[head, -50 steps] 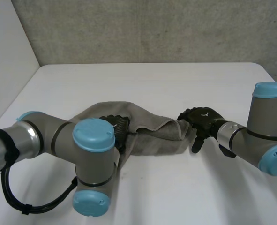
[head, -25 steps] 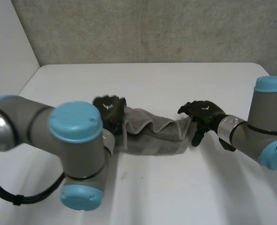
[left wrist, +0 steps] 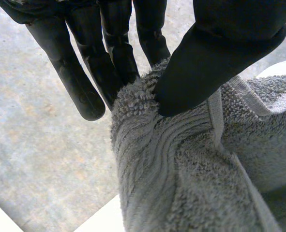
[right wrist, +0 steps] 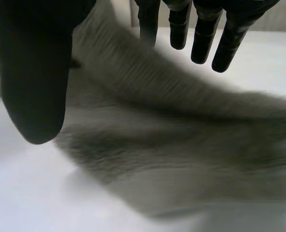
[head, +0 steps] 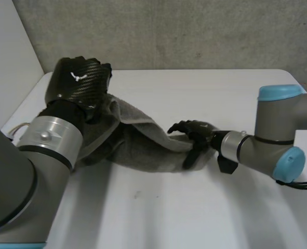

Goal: Fold the towel.

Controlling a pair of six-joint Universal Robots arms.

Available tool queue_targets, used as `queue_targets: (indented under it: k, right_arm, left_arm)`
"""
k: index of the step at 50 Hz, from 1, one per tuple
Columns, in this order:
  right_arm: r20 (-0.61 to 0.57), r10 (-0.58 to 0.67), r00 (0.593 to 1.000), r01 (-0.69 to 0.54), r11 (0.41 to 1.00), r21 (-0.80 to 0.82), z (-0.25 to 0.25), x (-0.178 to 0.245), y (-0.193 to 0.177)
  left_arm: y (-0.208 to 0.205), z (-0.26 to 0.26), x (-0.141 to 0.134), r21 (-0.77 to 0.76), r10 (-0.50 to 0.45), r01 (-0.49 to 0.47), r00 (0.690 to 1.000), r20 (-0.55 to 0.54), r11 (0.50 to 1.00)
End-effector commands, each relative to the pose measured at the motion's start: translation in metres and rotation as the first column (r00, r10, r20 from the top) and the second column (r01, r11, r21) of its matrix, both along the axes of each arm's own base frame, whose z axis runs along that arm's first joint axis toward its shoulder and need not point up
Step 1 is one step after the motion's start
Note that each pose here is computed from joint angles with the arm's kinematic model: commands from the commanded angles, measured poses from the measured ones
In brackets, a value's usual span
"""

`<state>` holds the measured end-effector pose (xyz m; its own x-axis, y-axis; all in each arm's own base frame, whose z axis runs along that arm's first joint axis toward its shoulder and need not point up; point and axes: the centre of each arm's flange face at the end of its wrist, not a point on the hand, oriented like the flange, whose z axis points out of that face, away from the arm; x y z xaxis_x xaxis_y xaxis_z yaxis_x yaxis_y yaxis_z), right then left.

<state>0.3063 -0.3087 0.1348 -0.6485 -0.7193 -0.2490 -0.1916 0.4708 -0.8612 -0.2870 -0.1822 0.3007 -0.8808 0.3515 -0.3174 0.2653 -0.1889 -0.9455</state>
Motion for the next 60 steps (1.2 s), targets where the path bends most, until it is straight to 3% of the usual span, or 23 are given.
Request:
queue_targets:
  k: [1,5,11,16,18,19,21,22,24,25,26,27,29,35,37,38,40,41,43,46,48,54,60]
  right_arm:
    - [-0.002,0.048,0.999,-0.048,0.999,0.016,-0.01,0.018,0.017]
    - [0.002,0.035,0.999,-0.035,0.999,-0.014,-0.01,0.02,0.011]
    - [0.05,-0.063,0.997,0.072,0.972,-0.223,0.013,0.024,-0.022]
    - [0.166,-0.1,0.981,0.167,0.872,-0.461,0.079,0.023,-0.051]
    - [0.232,-0.084,0.969,0.215,0.754,-0.621,0.136,0.022,-0.061]
    - [0.233,-0.084,0.969,0.215,0.753,-0.622,0.136,0.022,-0.061]
    - [0.273,-0.072,0.959,0.26,0.6,-0.756,0.194,0.017,-0.059]
    - [0.274,-0.072,0.959,0.261,0.599,-0.757,0.194,0.017,-0.059]
    - [0.318,-0.098,0.943,0.33,0.401,-0.855,0.244,0.008,-0.05]
    - [0.318,-0.098,0.943,0.33,0.4,-0.855,0.244,0.008,-0.05]
    - [0.337,-0.101,0.936,0.352,0.32,-0.88,0.261,0.005,-0.043]
    - [0.338,-0.101,0.936,0.352,0.32,-0.88,0.261,0.005,-0.043]
    - [0.329,-0.112,0.938,0.347,0.246,-0.905,0.274,-0.001,-0.031]
    - [0.229,-0.112,0.967,0.254,0.343,-0.904,0.247,-0.001,-0.017]
    - [0.098,-0.111,0.989,0.14,0.475,-0.869,0.212,0.001,-0.006]
    - [0.098,-0.111,0.989,0.139,0.476,-0.868,0.212,0.001,-0.006]
    - [-0.093,-0.125,0.988,0.0,0.597,-0.802,0.173,-0.003,0.007]
    - [-0.094,-0.125,0.988,-0.001,0.597,-0.802,0.172,-0.003,0.007]
    - [-0.309,-0.091,0.947,-0.155,0.712,-0.685,0.127,-0.008,0.021]
    - [-0.4,-0.057,0.915,-0.221,0.757,-0.615,0.106,-0.01,0.027]
    - [-0.5,0.018,0.866,-0.293,0.827,-0.479,0.073,-0.016,0.039]
    - [-0.518,0.077,0.852,-0.304,0.878,-0.37,0.039,-0.019,0.045]
    - [-0.481,0.08,0.873,-0.26,0.911,-0.321,0.021,-0.019,0.047]
  left_arm:
    - [-0.007,0.003,0.009,0.01,0.033,-0.033,0.999,0.002,0.999]
    - [-0.007,0.008,0.012,0.001,0.038,-0.038,0.999,-0.004,0.999]
    - [-0.018,0.012,0.014,-0.018,0.008,-0.008,1.0,-0.009,1.0]
    - [-0.05,0.029,0.019,-0.09,-0.007,0.003,0.999,-0.034,0.996]
    - [-0.087,0.04,0.015,-0.158,-0.025,0.016,0.998,-0.051,0.987]
    - [-0.088,0.04,0.015,-0.158,-0.025,0.017,0.998,-0.051,0.987]
    - [-0.12,0.069,0.012,-0.259,-0.03,0.006,0.996,-0.087,0.966]
    - [-0.12,0.069,0.012,-0.26,-0.03,0.006,0.996,-0.087,0.966]
    - [-0.14,0.111,0.008,-0.383,-0.04,-0.016,0.99,-0.139,0.924]
    - [-0.14,0.111,0.008,-0.383,-0.04,-0.017,0.99,-0.139,0.924]
    - [-0.147,0.127,0.008,-0.431,-0.044,-0.029,0.986,-0.159,0.902]
    - [-0.147,0.127,0.008,-0.432,-0.044,-0.03,0.986,-0.159,0.902]
    - [-0.153,0.149,0.008,-0.499,-0.058,-0.042,0.981,-0.183,0.866]
    - [-0.159,0.145,0.008,-0.497,-0.072,-0.018,0.984,-0.163,0.868]
    - [-0.163,0.111,0.003,-0.405,-0.12,0.069,0.988,-0.102,0.912]
    - [-0.163,0.111,0.003,-0.404,-0.12,0.069,0.988,-0.101,0.912]
    - [-0.167,0.064,0.007,-0.259,-0.154,0.139,0.987,-0.039,0.956]
    - [-0.167,0.064,0.007,-0.259,-0.154,0.139,0.987,-0.039,0.956]
    - [-0.167,0.015,0.016,-0.093,-0.169,0.169,0.986,0.0,0.981]
    - [-0.163,-0.01,0.019,-0.001,-0.181,0.181,0.983,0.014,0.984]
    - [-0.151,-0.051,0.025,0.139,-0.195,0.188,0.98,0.039,0.972]
    - [-0.139,-0.096,0.04,0.281,-0.178,0.15,0.981,0.076,0.948]
    - [-0.122,-0.132,0.045,0.362,-0.223,0.135,0.951,0.212,0.922]
